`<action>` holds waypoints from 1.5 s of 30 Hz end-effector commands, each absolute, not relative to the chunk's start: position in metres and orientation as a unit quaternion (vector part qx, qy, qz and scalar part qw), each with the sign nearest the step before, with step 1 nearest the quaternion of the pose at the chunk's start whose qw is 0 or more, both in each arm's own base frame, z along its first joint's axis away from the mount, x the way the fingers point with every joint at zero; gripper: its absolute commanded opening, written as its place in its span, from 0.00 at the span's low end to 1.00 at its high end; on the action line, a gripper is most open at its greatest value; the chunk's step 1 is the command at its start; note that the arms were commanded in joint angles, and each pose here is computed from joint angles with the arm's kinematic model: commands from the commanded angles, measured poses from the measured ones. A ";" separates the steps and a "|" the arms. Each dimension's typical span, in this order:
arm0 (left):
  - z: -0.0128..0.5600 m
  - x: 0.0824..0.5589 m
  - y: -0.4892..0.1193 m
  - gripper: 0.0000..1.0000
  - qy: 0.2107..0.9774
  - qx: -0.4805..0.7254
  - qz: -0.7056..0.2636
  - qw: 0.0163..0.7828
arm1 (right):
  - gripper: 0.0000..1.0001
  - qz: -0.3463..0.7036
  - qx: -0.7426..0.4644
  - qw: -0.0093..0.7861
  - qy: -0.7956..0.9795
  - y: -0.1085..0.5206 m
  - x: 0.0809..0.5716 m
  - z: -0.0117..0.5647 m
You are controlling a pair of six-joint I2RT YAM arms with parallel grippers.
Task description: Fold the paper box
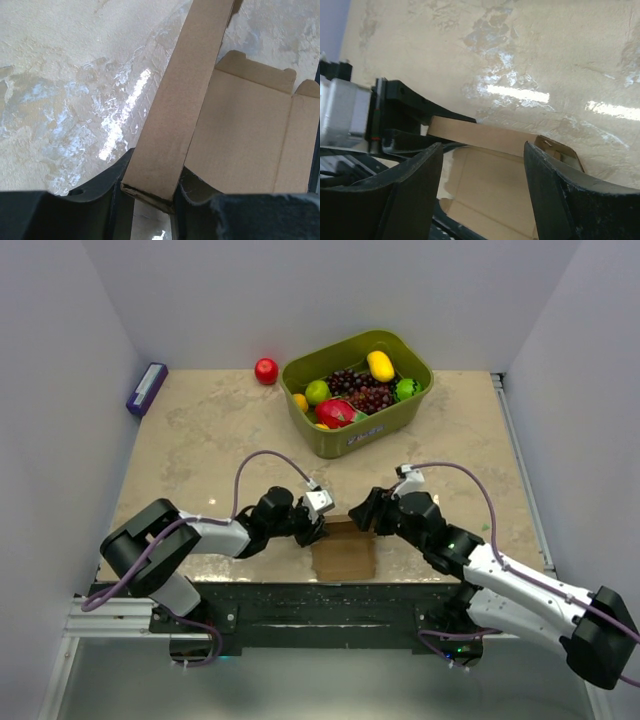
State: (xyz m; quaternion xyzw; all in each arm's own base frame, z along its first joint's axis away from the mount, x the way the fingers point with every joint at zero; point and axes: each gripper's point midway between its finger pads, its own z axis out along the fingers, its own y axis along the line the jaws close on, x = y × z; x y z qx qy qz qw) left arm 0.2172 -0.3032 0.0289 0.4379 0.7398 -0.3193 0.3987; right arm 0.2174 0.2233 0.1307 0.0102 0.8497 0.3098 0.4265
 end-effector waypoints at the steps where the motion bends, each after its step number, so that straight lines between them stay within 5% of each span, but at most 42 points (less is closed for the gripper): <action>1: 0.039 0.226 -0.298 0.00 0.740 0.416 -0.303 0.433 | 0.68 0.356 0.121 0.382 0.844 0.225 0.210 0.135; 6: 0.038 0.230 -0.295 0.00 0.745 0.415 -0.288 0.436 | 0.66 0.475 0.219 0.314 0.792 0.245 0.196 0.138; 23: 0.040 0.231 -0.298 0.00 0.736 0.427 -0.259 0.456 | 0.62 0.500 0.308 0.331 0.739 0.246 0.222 0.130; 38: 0.037 0.226 -0.301 0.00 0.728 0.438 -0.237 0.471 | 0.37 0.460 0.327 0.352 0.747 0.250 0.244 0.110; 45: 0.042 0.230 -0.301 0.06 0.732 0.418 -0.238 0.483 | 0.11 0.446 0.344 0.340 0.753 0.245 0.241 0.088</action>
